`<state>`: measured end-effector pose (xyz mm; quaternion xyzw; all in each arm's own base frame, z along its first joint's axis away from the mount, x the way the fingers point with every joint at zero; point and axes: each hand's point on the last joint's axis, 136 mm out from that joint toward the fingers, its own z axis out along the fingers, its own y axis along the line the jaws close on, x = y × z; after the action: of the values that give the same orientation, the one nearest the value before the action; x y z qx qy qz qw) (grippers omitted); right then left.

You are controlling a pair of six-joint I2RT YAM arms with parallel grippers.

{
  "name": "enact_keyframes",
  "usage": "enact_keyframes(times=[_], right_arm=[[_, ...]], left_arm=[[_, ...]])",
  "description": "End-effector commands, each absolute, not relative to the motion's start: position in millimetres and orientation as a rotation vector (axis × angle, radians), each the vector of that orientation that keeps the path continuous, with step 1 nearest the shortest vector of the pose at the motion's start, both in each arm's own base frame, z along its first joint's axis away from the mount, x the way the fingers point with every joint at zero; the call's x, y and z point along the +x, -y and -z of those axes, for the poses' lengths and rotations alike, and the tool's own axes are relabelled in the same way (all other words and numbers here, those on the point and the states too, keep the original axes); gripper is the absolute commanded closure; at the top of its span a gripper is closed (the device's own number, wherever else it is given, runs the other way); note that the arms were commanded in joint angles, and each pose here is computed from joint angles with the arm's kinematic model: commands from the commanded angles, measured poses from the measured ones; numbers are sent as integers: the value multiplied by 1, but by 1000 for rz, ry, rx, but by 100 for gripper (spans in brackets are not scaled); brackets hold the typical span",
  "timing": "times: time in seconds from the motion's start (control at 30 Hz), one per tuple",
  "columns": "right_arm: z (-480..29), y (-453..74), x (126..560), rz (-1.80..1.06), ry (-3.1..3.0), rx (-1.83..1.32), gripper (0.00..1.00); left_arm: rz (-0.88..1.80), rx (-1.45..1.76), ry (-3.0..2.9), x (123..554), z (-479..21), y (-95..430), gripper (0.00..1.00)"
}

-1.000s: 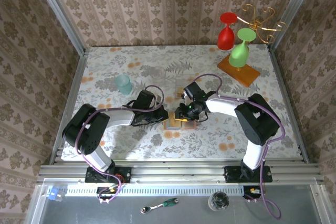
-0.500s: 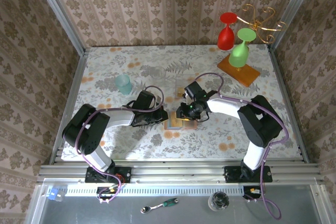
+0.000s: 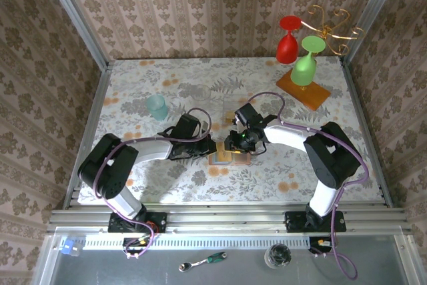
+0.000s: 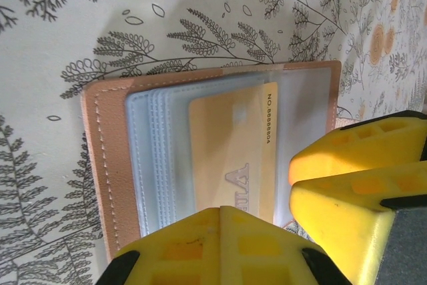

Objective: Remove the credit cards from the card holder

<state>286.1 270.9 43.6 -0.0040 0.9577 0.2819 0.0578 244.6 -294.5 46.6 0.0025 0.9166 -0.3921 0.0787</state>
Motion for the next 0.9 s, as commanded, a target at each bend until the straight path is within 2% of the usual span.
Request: enact_keyframes(times=[0.0,0.57,0.87], right_arm=[[-52,-279,289,-893,-2882,-38,69],[-36,-286,289,-943,-2906,-21,70],[-32,-269,286,-813,-2925,0,70]], left_arm=[[1178,33,-2746,246,-43,298,98],[1108,4,-2802,242,-27,283,100],[1103,-1,-2805,242,-27,281,100]])
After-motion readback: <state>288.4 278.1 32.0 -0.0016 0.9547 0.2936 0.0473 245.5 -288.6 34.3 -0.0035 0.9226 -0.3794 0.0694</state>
